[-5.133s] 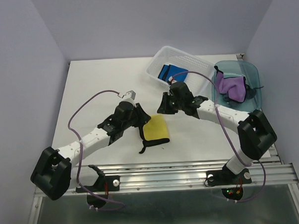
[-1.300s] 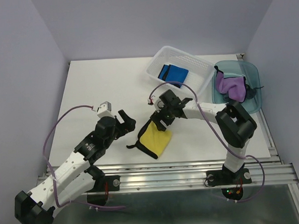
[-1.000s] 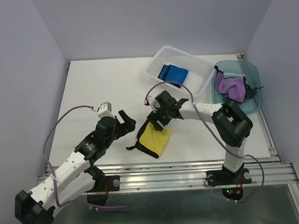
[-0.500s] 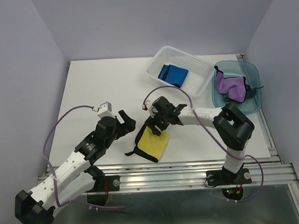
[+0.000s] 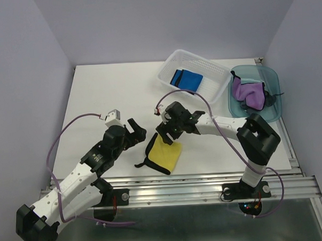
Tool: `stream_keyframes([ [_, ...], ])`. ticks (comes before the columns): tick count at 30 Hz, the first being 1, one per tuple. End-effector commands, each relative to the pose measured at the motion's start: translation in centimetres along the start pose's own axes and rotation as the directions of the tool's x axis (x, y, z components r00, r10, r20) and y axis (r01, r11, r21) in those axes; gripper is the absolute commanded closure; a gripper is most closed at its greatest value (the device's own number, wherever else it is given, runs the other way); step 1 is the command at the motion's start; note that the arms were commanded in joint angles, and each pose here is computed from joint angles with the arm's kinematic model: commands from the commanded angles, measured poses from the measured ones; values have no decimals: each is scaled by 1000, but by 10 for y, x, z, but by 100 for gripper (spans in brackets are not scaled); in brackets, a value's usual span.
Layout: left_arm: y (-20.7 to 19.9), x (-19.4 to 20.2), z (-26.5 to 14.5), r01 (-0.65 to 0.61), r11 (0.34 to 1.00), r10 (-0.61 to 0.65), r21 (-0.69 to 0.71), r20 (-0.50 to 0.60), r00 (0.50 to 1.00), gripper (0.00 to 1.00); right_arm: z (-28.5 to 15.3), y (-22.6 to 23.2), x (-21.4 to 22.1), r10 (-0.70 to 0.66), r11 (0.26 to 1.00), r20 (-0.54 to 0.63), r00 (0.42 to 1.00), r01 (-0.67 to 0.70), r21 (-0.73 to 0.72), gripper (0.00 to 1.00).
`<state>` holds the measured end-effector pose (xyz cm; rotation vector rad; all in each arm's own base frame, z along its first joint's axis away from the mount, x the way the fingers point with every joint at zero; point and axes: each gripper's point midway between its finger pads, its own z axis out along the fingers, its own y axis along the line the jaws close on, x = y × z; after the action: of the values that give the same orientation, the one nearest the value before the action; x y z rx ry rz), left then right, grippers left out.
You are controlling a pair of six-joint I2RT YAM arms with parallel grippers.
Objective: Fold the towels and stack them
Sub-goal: Neatly place the folded towel into the bin
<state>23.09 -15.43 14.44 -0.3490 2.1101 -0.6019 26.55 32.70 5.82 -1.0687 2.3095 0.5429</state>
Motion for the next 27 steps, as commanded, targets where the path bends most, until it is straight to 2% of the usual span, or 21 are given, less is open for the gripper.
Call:
stream_keyframes([
  [1, 0, -2, 0, 0, 1000, 0, 15, 24, 1000, 1, 17, -4, 21, -2, 999, -80, 997, 4, 32, 23],
  [6, 1, -2, -1, -1, 1000, 1, 15, 26, 1000, 1, 29, 7, 38, -42, 999, -148, 988, 45, 15, 24],
  [8, 1, -2, -1, -1, 1000, 1, 15, 28, 1000, 1, 31, 6, 49, -44, 997, -183, 982, 55, 57, 25],
  [14, 1, -4, -2, -1, 1000, 0, 18, 33, 999, 1, 39, -1, 80, 44, 992, -271, 962, -9, 129, 41],
  [15, 1, -3, -2, -1, 1000, 1, 17, 33, 999, 1, 40, -1, 82, 53, 991, -276, 960, -16, 132, 55],
  [16, 0, -4, -2, -3, 1000, 2, 20, 31, 1000, 1, 40, -1, 85, 55, 991, -280, 959, -18, 133, 61],
  [17, 0, -4, -3, -2, 1000, 1, 23, 33, 999, 1, 40, 0, 83, 68, 990, -274, 959, -31, 136, 77],
  [18, 0, -4, -3, -1, 1000, 0, 22, 32, 999, 1, 39, 0, 82, 73, 990, -270, 960, -37, 138, 85],
  [20, 0, -5, -3, 0, 1000, -1, 22, 36, 999, 1, 33, -7, 70, 74, 982, -230, 970, -31, 186, 99],
  [25, 0, -9, -4, 5, 1000, -5, 11, 52, 999, 1, 9, -29, 13, 60, 943, -49, 997, -40, 329, 99],
  [27, -1, -12, -4, 6, 1000, -7, 8, 61, 998, 1, -11, -46, -19, 38, 903, 55, 998, -58, 426, 99],
])
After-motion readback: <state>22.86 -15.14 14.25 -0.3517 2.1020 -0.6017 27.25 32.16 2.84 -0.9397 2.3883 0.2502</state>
